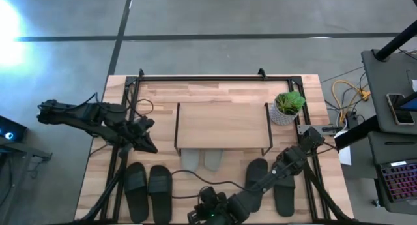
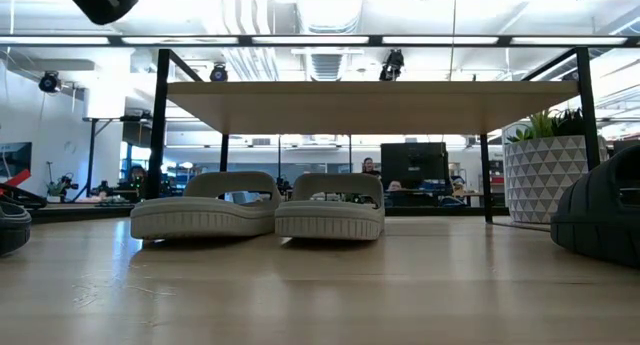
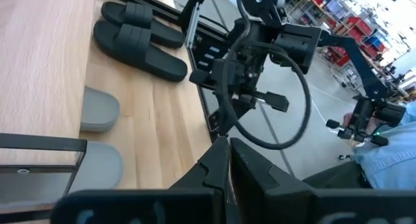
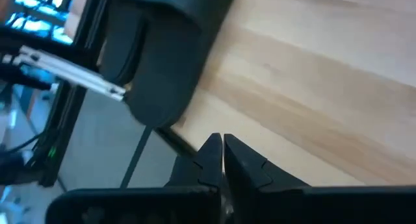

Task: Pick and place slides into the shelf
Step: Adjust the black slide near the shelf

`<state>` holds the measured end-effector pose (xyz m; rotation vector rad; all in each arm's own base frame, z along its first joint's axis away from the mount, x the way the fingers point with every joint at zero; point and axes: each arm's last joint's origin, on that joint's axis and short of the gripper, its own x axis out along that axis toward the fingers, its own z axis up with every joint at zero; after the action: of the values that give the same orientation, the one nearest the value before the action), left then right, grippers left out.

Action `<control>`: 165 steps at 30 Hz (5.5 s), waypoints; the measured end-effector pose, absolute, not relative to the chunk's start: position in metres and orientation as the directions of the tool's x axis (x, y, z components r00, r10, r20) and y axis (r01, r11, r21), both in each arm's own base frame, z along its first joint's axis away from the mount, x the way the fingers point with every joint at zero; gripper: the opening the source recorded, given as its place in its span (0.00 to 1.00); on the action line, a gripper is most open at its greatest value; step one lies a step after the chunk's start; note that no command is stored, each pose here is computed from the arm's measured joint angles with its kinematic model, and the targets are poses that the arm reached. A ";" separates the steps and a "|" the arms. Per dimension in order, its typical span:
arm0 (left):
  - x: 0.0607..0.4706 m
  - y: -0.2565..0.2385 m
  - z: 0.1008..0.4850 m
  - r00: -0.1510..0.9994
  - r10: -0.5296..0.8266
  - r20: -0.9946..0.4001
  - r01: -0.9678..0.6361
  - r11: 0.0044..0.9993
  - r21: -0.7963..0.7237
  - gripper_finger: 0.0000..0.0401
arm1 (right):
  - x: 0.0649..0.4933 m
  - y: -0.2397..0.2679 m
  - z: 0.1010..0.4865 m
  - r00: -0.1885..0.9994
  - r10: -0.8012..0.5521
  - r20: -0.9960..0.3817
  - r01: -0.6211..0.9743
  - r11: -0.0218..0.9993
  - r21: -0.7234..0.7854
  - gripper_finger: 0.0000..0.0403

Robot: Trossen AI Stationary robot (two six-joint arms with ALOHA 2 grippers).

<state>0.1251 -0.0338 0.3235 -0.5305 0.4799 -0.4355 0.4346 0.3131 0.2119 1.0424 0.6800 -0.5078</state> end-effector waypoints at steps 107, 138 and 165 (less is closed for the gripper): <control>0.116 -0.032 0.328 0.816 -0.509 -0.274 0.323 0.795 -0.513 0.00 | 0.465 0.289 0.259 0.849 0.064 -0.525 0.366 0.644 0.671 0.02; 0.110 -0.031 0.330 0.823 -0.510 -0.250 0.336 0.792 -0.509 0.00 | 0.430 0.193 0.371 0.830 0.022 -0.558 0.367 0.732 0.574 0.02; 0.107 -0.030 0.331 0.838 -0.489 -0.241 0.336 0.811 -0.479 0.00 | 0.269 0.305 0.331 0.304 -0.061 -0.951 0.912 0.307 0.272 0.02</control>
<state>0.1074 -0.0298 0.3312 -0.4371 0.3665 -0.4509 0.2692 0.3052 0.3308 1.0401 1.0443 -0.8290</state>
